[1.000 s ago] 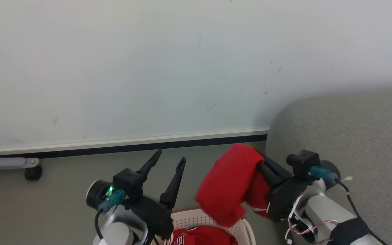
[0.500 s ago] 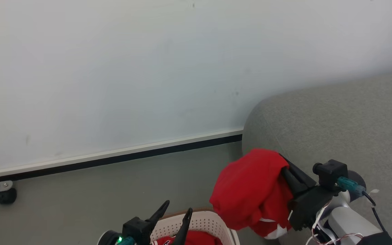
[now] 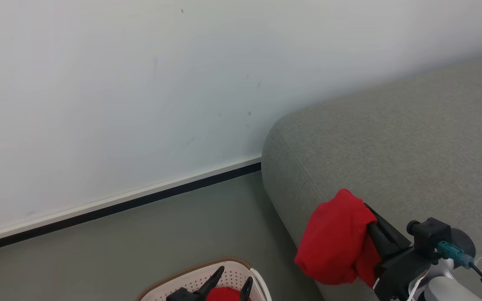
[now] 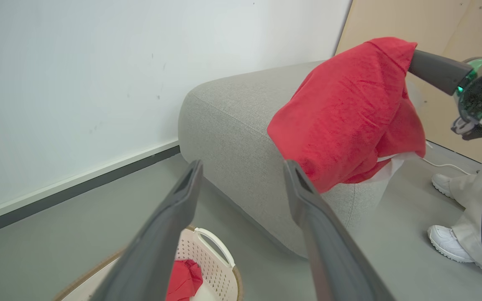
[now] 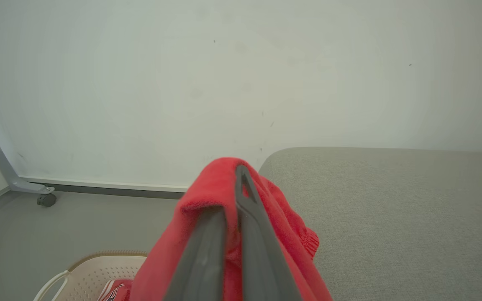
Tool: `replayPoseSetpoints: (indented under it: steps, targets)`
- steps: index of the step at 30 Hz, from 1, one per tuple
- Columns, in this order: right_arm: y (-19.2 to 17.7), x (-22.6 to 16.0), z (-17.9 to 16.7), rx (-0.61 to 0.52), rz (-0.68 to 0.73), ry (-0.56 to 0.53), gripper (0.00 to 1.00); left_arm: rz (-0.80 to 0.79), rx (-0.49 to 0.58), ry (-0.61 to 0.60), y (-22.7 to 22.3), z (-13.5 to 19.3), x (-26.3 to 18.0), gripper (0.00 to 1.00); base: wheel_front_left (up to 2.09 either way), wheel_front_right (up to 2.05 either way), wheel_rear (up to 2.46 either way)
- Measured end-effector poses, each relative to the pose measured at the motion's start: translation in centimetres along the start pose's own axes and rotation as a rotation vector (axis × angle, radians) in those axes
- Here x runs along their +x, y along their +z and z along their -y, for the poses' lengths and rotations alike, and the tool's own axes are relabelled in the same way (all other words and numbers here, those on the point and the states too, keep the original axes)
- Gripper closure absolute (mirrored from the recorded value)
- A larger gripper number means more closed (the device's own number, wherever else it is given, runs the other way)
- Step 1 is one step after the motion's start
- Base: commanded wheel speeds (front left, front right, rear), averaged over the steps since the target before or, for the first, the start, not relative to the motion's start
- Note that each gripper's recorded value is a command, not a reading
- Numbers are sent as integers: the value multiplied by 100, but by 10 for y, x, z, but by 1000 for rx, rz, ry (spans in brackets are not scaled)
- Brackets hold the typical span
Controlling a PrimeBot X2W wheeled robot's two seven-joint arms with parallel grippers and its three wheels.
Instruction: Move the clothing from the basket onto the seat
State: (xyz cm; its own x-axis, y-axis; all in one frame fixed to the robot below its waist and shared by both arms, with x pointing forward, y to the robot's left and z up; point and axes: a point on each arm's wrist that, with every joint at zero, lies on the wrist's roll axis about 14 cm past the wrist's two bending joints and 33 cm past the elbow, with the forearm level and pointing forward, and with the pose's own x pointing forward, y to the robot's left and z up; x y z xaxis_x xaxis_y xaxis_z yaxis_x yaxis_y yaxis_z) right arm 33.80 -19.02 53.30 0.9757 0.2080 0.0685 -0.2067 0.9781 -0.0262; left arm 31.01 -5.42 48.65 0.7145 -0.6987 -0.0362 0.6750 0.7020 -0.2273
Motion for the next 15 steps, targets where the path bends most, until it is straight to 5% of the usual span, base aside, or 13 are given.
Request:
replayPoseSetpoints:
  steps: [15]
  targets:
    - [22, -38, 40, -57, 61, -144, 100, -60, -10, -148, -19, 41, 20, 0, 0, 0, 0]
